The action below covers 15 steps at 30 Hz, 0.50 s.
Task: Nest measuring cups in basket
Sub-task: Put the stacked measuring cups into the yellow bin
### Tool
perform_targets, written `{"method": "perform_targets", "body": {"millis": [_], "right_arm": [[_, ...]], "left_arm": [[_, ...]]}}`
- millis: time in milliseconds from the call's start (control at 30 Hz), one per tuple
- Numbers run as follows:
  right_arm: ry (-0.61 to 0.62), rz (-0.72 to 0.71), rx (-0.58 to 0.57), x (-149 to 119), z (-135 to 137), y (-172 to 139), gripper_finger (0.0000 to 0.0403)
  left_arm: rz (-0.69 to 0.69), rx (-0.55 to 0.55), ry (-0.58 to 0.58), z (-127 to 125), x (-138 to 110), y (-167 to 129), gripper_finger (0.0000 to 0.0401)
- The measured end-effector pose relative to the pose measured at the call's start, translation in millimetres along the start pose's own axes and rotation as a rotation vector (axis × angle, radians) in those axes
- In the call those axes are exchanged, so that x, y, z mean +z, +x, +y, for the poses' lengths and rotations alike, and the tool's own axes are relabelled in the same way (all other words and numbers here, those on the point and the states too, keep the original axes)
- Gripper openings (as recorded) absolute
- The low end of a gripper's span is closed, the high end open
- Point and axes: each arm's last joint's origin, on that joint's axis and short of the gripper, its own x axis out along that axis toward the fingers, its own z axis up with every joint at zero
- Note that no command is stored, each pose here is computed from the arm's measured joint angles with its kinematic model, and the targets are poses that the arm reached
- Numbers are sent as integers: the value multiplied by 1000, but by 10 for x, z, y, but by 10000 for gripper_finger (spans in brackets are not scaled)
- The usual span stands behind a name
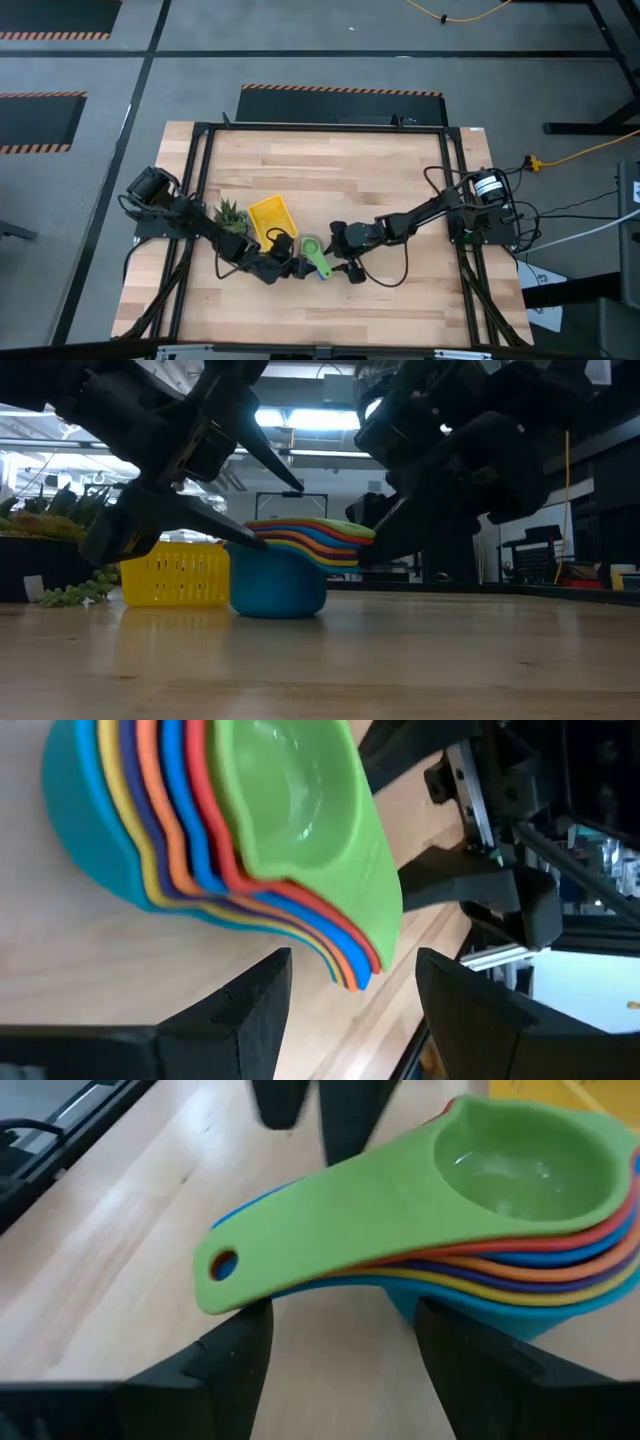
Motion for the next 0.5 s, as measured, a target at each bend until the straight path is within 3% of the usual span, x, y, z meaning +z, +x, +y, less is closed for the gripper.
{"method": "perform_targets", "body": {"millis": [500], "right_arm": [[-23, -22, -4, 81, -6, 9, 248]], "left_arm": [[80, 10, -50, 6, -48, -14, 208]]}}
